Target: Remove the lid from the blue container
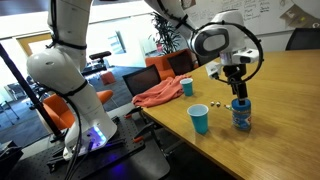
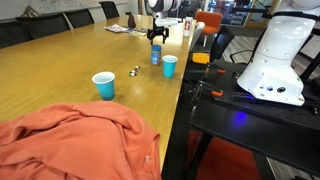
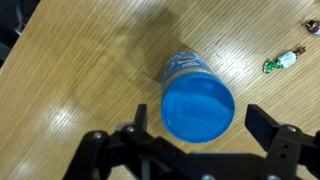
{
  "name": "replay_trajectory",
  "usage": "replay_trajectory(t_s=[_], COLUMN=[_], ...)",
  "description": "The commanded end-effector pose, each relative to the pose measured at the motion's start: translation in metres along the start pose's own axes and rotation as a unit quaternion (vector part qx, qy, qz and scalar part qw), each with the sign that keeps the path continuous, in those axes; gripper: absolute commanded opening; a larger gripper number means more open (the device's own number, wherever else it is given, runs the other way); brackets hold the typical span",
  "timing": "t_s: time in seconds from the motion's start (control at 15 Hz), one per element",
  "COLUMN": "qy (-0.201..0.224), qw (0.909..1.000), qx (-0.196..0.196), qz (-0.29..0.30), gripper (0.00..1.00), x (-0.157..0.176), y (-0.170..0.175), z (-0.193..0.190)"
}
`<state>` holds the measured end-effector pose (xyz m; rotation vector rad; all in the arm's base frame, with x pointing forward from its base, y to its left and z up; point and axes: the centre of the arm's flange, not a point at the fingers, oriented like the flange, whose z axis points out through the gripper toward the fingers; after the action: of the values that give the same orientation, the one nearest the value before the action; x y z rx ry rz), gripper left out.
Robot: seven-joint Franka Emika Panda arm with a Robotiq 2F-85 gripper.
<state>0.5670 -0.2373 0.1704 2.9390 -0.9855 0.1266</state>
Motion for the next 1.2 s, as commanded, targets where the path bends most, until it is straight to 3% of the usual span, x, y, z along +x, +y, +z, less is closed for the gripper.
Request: replay_trajectory(t_s=[0.0,0.93,1.0,1.13], qy=[0.01,0.009,0.009,0.01], qw=[0.9999,0.9999,0.9999,0.9999], qx=[0.01,0.004,0.004,0.004], qz=[-0.003,-0.005,-0.005,-0.005], gripper=[1.0,1.0,0.75,0.68], x=[0.011,0.014,0.014,0.013], y=[-0.005,-0.008,-0.008,-0.008], z=[0.014,0.028,0.028,0.028])
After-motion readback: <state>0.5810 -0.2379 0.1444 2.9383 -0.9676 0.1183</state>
